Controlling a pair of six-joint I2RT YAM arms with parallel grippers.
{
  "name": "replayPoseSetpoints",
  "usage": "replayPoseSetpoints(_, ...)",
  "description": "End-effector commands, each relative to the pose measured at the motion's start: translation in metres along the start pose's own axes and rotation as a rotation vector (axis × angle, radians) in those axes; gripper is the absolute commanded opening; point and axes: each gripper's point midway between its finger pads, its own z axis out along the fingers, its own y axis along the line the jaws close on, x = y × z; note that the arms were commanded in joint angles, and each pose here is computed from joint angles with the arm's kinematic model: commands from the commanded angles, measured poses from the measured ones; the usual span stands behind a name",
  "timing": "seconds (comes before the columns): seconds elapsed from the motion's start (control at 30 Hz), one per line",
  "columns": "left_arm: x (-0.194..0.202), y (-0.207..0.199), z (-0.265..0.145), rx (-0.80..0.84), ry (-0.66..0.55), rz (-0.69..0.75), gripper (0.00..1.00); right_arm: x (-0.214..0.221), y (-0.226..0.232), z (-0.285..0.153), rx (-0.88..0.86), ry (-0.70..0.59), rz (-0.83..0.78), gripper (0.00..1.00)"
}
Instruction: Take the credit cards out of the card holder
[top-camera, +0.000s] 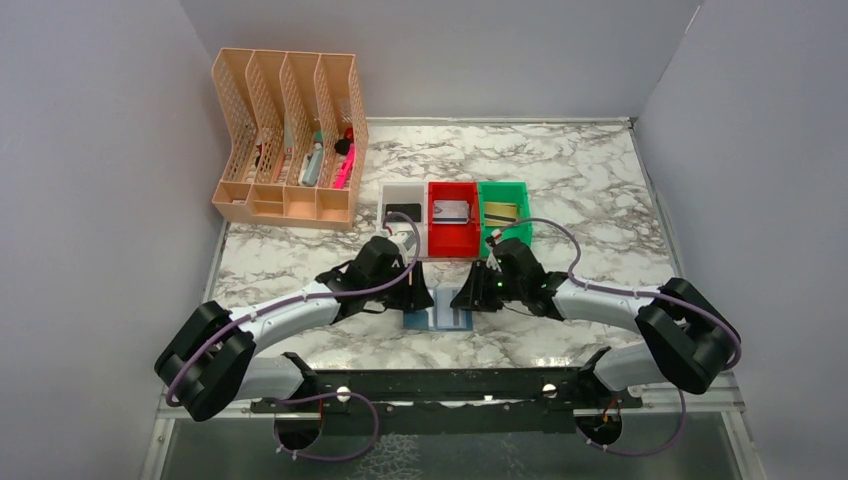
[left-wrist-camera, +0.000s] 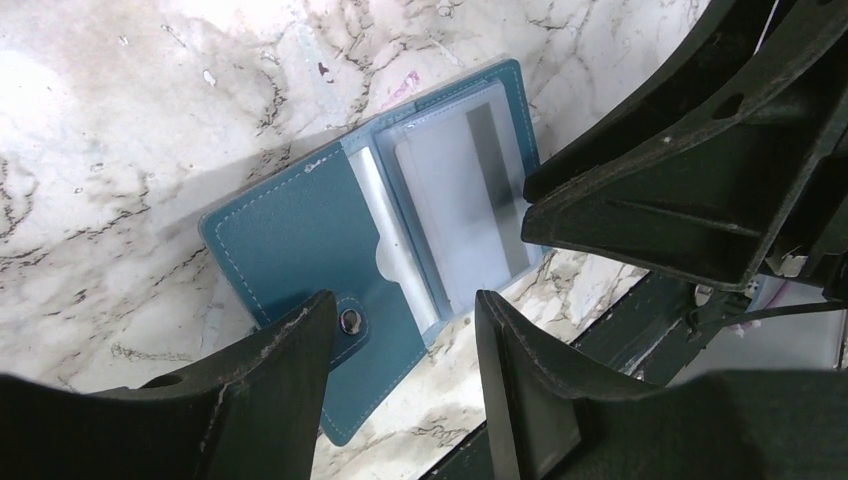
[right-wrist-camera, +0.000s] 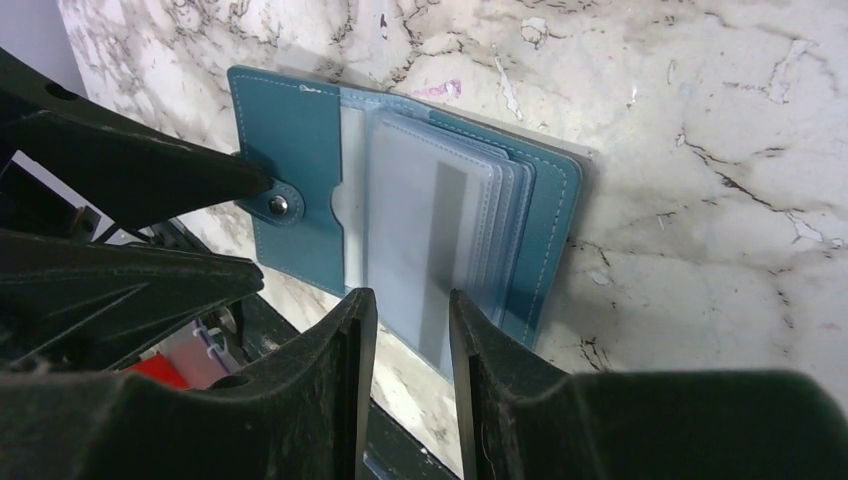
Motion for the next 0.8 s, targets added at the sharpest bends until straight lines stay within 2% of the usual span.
replayPoseSetpoints(0.0, 0.002, 0.005, -0.002, -0.019, -0.010, 0.028, 0.57, -0.008, 0.012, 0.001, -0.019, -0.005, -0.004, 0.37)
replayPoseSetpoints(0.77, 0.011, 0.013, -0.001, -0.042, 0.015, 0.023, 0.57, -0.007, -0.004, 0.005, 0.079, 0.010, -0.001, 0.38)
